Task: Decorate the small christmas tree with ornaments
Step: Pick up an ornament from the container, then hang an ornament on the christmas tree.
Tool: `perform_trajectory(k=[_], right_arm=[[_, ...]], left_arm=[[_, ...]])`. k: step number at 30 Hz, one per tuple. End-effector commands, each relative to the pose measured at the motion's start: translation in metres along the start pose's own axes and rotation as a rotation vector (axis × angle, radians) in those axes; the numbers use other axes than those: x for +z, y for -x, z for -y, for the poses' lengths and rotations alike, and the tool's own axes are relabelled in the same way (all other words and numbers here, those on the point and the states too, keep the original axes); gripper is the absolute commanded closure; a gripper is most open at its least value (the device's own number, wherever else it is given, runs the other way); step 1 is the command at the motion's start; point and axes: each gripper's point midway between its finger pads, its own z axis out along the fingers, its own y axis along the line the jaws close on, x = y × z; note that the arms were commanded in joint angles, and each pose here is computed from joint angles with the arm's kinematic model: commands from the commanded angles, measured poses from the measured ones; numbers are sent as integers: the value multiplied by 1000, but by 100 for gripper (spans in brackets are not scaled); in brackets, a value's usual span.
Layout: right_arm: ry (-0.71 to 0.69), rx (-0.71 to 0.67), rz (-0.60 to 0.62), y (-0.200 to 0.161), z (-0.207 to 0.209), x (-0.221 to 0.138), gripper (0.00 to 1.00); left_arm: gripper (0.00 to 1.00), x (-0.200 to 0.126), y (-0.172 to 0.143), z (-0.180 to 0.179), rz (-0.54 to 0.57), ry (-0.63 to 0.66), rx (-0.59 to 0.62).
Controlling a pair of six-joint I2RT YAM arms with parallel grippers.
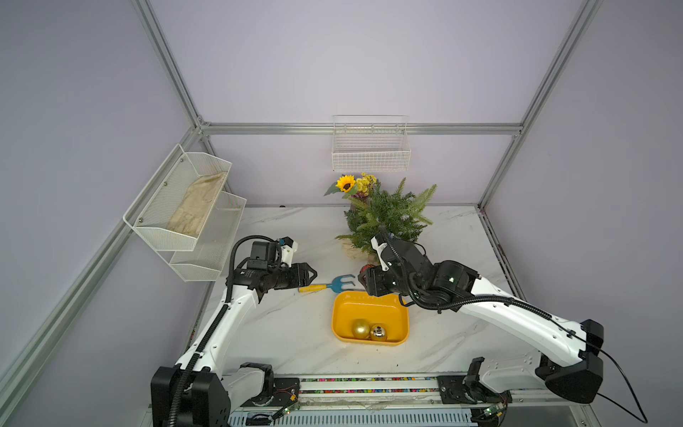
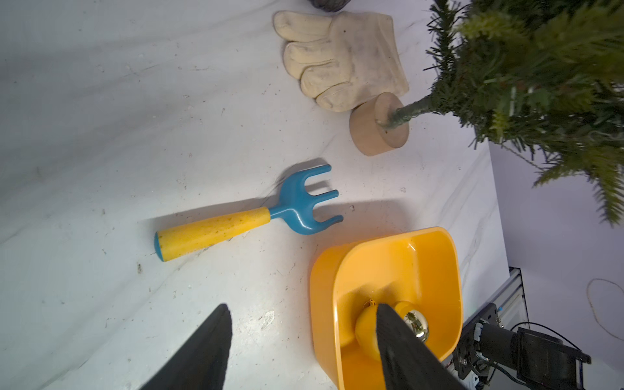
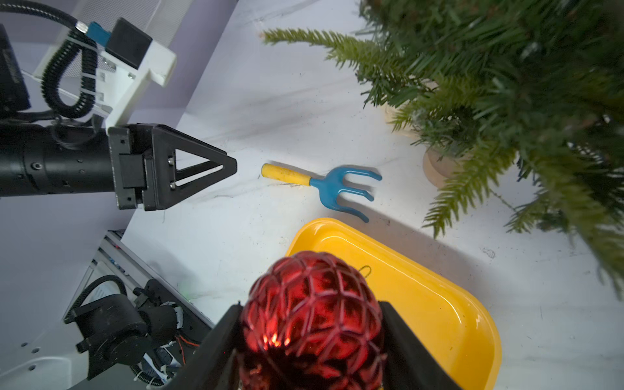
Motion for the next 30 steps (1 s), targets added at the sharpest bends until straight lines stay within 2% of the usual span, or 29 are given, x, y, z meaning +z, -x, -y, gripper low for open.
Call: perform_trajectory(k=[1,10,17,23,30], right_arm=[[118,-29,74,26,-16,-25,40],[242,-60,220,76,-34,-83,41],[283,-96,352,125,-50,-120,41],[286,-116,385,151,-59,-116,40],[280,-107,362,167,-59,-91,40]], left_arm=[[32,-20,25,38,104,-113,118],[33,-41,49,61,251,-133,241],[32,-38,51,48,267,-61,297],[32,-36,45,31,255,22,293],[32,-37,44,29,260,37,293]])
